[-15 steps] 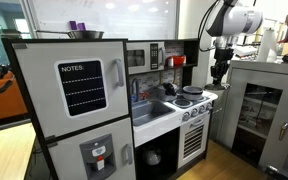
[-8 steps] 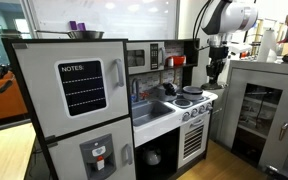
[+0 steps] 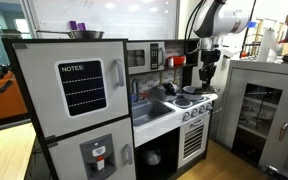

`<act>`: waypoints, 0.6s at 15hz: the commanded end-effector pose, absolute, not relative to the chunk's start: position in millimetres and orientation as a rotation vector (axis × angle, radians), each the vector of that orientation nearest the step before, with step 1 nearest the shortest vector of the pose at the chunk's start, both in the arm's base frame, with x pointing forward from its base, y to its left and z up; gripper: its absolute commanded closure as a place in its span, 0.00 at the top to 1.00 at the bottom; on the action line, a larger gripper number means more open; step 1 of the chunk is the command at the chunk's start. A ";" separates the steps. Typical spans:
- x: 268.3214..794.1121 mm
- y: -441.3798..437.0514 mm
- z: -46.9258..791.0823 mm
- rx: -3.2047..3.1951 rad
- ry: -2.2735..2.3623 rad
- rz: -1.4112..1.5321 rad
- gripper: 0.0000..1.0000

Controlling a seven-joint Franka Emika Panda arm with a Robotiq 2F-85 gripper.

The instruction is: Uncover the pot and put the lid on the stovetop

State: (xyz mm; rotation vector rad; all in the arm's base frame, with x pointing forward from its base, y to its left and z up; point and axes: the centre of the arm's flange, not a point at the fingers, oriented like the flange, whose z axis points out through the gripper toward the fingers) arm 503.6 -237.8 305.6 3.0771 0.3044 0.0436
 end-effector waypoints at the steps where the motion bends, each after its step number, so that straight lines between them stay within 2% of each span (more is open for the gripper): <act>1: 508.3 -232.6 300.4 3.071 0.346 0.023 0.08; 9: 515.2 -216.5 295.5 3.065 0.410 0.010 0.08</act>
